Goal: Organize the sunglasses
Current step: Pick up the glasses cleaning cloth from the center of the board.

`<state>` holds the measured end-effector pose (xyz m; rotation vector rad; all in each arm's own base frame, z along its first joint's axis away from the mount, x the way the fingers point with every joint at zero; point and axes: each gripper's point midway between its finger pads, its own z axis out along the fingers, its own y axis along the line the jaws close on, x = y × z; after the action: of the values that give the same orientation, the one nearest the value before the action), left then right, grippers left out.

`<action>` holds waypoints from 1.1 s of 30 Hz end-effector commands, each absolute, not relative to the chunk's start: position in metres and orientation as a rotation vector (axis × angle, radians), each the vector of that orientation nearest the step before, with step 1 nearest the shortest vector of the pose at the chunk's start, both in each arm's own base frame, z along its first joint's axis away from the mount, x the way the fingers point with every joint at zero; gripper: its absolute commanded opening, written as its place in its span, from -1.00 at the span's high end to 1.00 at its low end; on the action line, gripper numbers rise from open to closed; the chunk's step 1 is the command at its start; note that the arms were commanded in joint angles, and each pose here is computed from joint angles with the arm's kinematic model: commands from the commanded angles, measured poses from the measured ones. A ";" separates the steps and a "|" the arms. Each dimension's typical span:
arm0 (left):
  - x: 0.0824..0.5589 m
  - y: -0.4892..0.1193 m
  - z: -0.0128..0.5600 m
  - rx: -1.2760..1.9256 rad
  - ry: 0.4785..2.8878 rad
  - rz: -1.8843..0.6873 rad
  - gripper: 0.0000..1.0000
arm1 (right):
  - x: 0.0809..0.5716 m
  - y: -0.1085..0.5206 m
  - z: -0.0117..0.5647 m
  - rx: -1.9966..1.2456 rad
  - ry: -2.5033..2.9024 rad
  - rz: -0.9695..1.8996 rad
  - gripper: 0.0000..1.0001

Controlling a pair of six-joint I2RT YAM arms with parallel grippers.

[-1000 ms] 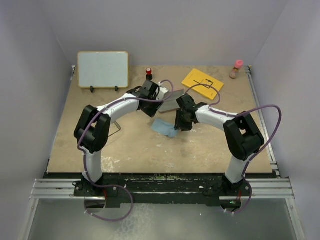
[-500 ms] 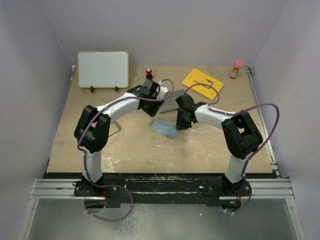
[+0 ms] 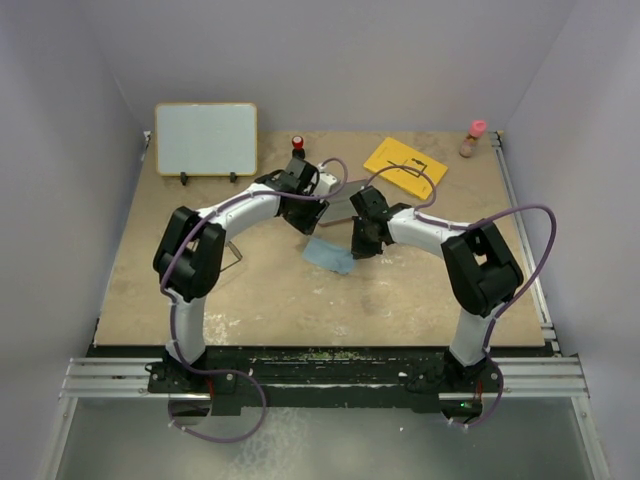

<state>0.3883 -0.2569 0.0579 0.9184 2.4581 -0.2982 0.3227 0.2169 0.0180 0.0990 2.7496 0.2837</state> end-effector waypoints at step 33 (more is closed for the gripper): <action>0.395 -0.273 0.030 0.989 2.486 -0.458 -0.15 | 0.343 0.223 0.054 0.047 2.660 0.312 1.00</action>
<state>0.3926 -0.2661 0.0263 0.9538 2.5138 -0.4081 0.3337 0.2220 0.0444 0.0501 2.6865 0.3189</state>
